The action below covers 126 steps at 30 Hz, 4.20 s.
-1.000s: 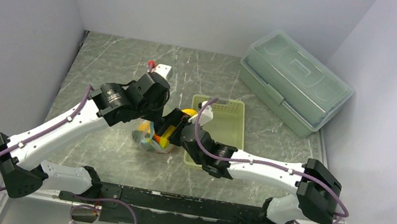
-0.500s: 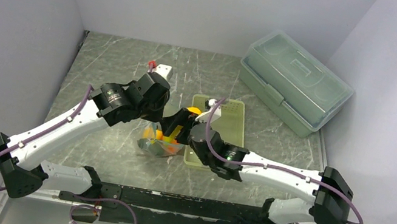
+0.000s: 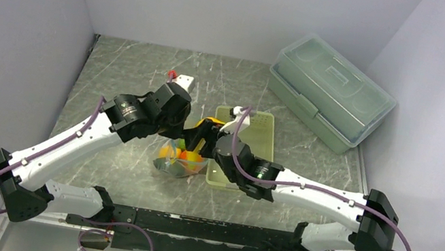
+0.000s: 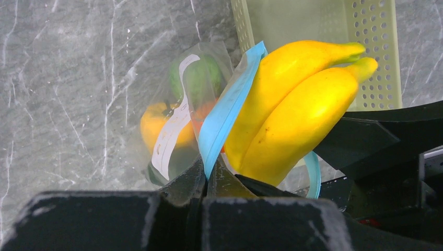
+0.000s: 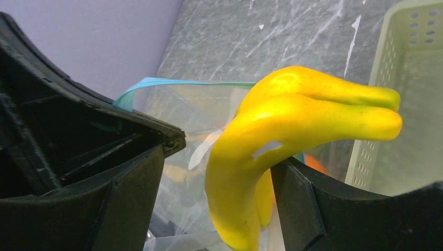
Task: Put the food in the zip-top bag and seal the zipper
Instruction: Place the fake fruit in the zipper food storage bag, then adjust the zipper food storage bag at the center of the board.
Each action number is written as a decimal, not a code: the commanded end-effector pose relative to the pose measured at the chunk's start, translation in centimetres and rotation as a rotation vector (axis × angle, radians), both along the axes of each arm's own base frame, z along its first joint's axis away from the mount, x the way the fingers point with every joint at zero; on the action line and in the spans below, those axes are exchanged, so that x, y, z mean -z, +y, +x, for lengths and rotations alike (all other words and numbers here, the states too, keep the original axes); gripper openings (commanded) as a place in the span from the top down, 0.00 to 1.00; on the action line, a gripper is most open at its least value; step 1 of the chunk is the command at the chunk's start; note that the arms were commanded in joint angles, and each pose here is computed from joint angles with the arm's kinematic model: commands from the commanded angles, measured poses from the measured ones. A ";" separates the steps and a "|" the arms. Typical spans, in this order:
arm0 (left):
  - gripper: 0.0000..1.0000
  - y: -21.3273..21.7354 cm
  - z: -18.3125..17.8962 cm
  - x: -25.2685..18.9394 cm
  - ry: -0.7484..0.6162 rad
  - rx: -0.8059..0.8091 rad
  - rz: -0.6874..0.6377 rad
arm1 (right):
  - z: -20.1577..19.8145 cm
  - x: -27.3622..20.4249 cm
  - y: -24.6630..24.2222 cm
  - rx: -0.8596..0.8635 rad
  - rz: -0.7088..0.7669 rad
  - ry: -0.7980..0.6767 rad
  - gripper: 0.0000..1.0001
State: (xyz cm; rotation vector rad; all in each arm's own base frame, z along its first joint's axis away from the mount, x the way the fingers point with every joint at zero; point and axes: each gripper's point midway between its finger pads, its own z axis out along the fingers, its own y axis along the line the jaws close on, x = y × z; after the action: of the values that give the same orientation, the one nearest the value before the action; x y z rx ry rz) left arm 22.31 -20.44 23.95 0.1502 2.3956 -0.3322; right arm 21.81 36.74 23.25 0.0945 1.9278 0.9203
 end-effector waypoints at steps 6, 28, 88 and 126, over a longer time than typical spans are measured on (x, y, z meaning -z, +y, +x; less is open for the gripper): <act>0.98 -0.2 0.0 -1.5 -0.054 0.010 -0.050 | -1.3 -4.4 0.9 -0.162 -0.048 -0.138 0.26; 0.97 0.1 -0.9 -2.7 -0.082 0.035 -0.112 | -1.5 -5.0 -4.4 -0.116 -0.208 -0.215 0.32; 0.97 -1.1 -2.7 -3.6 -0.066 0.156 -0.185 | 0.7 0.7 -6.0 -0.192 -0.439 0.029 1.00; 0.94 1.5 -2.7 -6.3 -0.119 0.153 -0.083 | 0.3 -5.3 -2.6 -0.415 -0.477 -0.013 1.00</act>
State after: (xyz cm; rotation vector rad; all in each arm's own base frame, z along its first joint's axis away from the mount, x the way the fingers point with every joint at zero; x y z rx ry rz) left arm 19.30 -18.46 27.16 0.2591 2.3278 -0.4338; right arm 21.51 35.39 26.84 -0.6674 2.1814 0.7263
